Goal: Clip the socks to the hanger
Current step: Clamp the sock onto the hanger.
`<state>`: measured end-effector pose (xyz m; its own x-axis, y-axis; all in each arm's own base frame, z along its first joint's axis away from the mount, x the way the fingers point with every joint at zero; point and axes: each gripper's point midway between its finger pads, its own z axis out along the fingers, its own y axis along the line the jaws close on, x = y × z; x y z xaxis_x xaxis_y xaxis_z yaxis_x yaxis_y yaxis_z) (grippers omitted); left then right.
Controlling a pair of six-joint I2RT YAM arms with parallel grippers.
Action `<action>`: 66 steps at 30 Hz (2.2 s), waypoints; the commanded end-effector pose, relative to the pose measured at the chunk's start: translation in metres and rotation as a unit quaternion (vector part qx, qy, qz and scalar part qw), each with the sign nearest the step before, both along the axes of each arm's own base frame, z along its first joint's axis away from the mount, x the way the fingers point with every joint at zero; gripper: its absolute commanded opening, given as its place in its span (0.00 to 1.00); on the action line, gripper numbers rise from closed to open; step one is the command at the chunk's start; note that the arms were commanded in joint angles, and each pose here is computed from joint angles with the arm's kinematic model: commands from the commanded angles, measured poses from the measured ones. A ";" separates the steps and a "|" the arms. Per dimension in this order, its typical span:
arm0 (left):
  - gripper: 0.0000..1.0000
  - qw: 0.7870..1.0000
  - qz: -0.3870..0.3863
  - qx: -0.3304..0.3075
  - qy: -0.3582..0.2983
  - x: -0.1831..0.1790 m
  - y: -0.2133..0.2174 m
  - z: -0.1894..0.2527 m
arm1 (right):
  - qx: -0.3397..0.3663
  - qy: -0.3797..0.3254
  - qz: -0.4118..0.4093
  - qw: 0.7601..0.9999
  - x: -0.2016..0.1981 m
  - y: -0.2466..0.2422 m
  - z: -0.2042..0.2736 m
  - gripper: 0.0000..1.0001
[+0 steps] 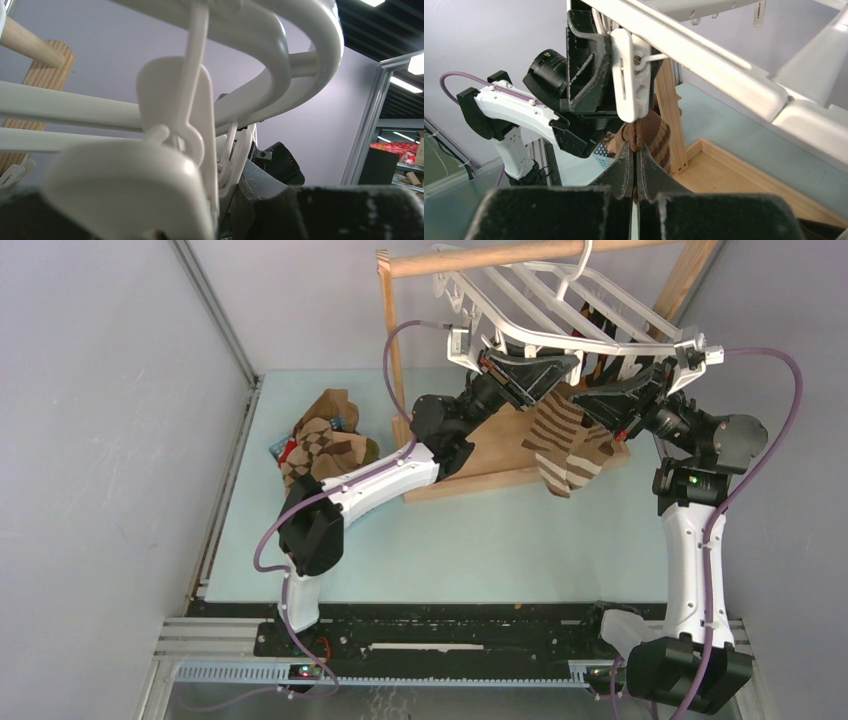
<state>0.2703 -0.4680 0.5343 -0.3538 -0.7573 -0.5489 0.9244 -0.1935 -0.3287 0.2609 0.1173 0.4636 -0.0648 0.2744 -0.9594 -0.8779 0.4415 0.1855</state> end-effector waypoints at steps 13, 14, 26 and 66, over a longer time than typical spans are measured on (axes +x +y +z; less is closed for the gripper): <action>0.04 0.999 -0.024 -0.033 -0.033 -0.018 0.015 0.024 | 0.014 -0.027 -0.015 0.999 -0.004 -0.002 0.026 0.00; 0.04 0.999 -0.024 -0.033 -0.033 -0.018 0.015 0.023 | 0.015 -0.026 -0.017 0.999 -0.002 -0.003 0.027 0.00; 0.04 0.998 -0.041 -0.038 -0.036 -0.020 0.013 0.025 | 0.021 -0.021 -0.018 0.999 0.002 -0.006 0.032 0.00; 0.04 0.998 -0.026 -0.015 -0.055 -0.017 0.014 0.021 | -0.004 0.008 -0.003 1.000 -0.019 0.003 0.026 0.00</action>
